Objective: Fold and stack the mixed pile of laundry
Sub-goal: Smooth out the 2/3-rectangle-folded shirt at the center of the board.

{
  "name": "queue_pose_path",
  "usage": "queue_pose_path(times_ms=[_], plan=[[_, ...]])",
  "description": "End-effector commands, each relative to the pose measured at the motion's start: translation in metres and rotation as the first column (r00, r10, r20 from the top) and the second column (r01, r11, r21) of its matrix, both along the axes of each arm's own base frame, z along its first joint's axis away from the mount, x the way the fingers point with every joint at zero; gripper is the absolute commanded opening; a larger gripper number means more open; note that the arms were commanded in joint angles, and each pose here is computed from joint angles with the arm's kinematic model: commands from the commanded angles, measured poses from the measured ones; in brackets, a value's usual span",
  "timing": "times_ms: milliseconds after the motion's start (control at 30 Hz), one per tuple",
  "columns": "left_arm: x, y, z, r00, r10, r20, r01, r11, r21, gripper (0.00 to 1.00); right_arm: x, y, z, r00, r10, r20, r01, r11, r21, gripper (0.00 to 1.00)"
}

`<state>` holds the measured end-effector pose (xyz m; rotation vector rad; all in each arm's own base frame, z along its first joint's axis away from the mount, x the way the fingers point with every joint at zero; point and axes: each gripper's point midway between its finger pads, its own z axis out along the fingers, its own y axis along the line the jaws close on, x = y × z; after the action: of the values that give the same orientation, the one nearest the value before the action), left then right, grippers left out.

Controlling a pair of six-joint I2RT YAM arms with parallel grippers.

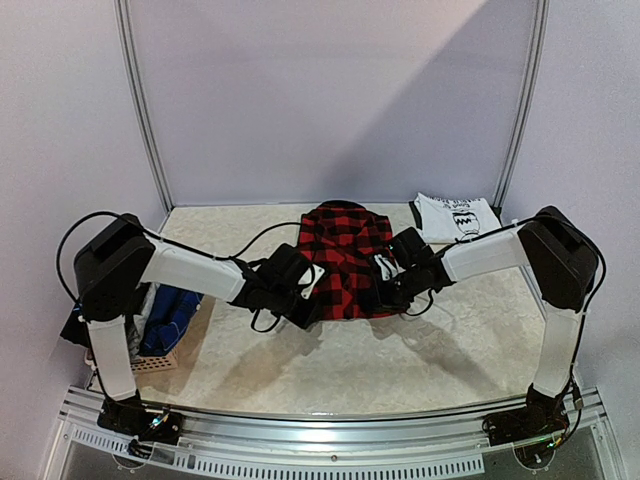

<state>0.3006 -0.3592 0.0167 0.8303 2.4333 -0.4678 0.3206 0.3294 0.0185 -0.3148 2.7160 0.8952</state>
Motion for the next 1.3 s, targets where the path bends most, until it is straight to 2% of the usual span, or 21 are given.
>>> queue_pose_path(times_ms=[0,233,433,633,733,1067,1267], plan=[[-0.017,0.027,-0.006,1.0,0.011,-0.023,-0.008,0.994,0.112,0.23,-0.018,-0.024,-0.026,0.997,-0.036,-0.07,0.027,0.992,-0.123,0.07],[-0.016,0.027,0.024,0.995,-0.018,0.097,0.003,0.988,0.155,0.24,-0.009,-0.013,0.013,1.0,-0.02,0.005,0.02,0.997,-0.071,0.08],[-0.019,0.017,0.061,0.964,-0.067,0.257,0.022,0.985,0.174,0.31,-0.001,-0.008,0.046,0.997,-0.014,0.071,0.016,0.999,-0.03,0.12],[-0.024,0.003,0.087,0.894,-0.152,0.42,0.051,0.969,0.242,0.36,0.003,-0.011,0.079,0.989,-0.024,0.149,0.025,1.0,0.0,0.26],[-0.027,-0.003,0.088,0.852,-0.213,0.478,0.061,0.948,0.314,0.4,0.003,-0.018,0.086,0.983,-0.042,0.181,0.044,0.999,-0.01,0.32],[-0.033,-0.026,0.075,0.765,-0.381,0.519,0.103,0.868,0.485,0.53,0.007,-0.05,0.092,0.958,-0.13,0.257,0.143,0.989,-0.032,0.39],[-0.033,-0.04,0.066,0.756,-0.425,0.498,0.137,0.846,0.515,0.62,0.011,-0.07,0.092,0.945,-0.188,0.268,0.197,0.98,-0.008,0.58]])
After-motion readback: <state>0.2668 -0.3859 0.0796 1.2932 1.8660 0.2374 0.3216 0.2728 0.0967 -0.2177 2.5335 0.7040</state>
